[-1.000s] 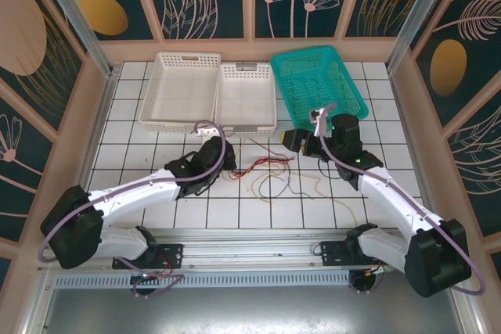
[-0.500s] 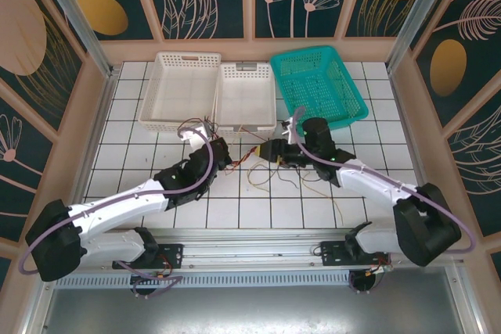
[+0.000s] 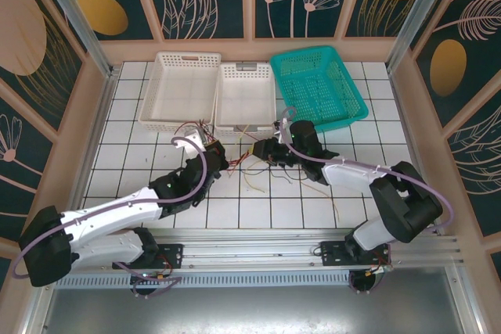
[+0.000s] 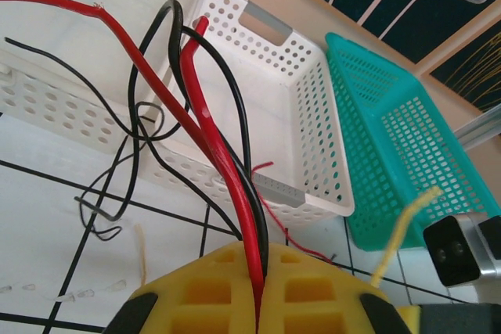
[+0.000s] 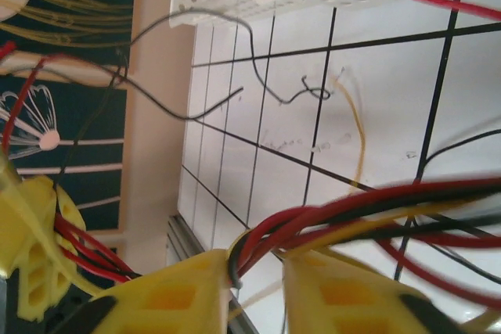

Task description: Untangle the cables

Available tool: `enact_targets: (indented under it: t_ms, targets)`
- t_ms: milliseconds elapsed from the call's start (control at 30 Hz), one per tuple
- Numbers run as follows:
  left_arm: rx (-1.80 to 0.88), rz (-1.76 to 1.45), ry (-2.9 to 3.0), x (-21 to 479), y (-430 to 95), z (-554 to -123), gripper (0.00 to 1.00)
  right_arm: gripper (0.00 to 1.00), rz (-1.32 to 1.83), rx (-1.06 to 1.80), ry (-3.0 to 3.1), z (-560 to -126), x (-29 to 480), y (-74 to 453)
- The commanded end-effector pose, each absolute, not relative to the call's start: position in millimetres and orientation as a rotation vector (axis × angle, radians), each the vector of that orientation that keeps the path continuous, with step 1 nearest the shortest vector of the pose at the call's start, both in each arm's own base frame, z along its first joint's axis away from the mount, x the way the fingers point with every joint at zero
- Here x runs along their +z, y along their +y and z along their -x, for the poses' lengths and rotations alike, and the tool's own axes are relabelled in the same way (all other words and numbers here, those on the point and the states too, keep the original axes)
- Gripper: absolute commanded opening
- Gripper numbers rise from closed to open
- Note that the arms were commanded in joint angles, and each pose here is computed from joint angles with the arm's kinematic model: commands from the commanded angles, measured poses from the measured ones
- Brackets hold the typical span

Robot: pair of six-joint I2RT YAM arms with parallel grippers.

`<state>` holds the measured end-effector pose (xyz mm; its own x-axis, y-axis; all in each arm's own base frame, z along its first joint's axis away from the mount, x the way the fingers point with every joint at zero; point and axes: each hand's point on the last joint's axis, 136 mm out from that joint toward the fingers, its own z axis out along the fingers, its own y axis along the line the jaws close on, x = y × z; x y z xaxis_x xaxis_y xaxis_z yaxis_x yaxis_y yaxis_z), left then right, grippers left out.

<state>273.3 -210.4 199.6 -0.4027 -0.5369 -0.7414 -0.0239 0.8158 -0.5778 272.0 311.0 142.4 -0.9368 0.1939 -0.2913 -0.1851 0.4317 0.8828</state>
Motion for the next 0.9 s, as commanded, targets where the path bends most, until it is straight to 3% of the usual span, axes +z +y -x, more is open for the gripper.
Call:
enact_targets:
  t_ms: [0,167,267,467,733,800,867]
  targets:
    - [-0.639,0.489,1.853,209,-201,-272,0.00,0.16,-0.031,1.437,2.256,-288,155,307]
    - [-0.640,0.517,1.839,207,-191,-268,0.00,0.11,-0.022,1.387,2.267,-287,150,301]
    - [-0.643,0.524,1.827,211,-189,-268,0.00,0.00,-0.018,1.340,2.288,-285,143,295]
    - [-0.616,0.527,1.817,214,-183,-267,0.00,0.00,-0.060,1.244,2.334,-286,130,277]
    - [-0.642,0.539,1.823,211,-186,-266,0.00,0.00,0.105,1.321,2.285,-269,144,284]
    - [-0.638,0.531,1.826,211,-188,-267,0.00,0.06,0.168,1.397,2.234,-261,157,291]
    - [-0.640,0.521,1.831,212,-191,-268,0.00,0.26,0.241,1.460,2.155,-253,176,299]
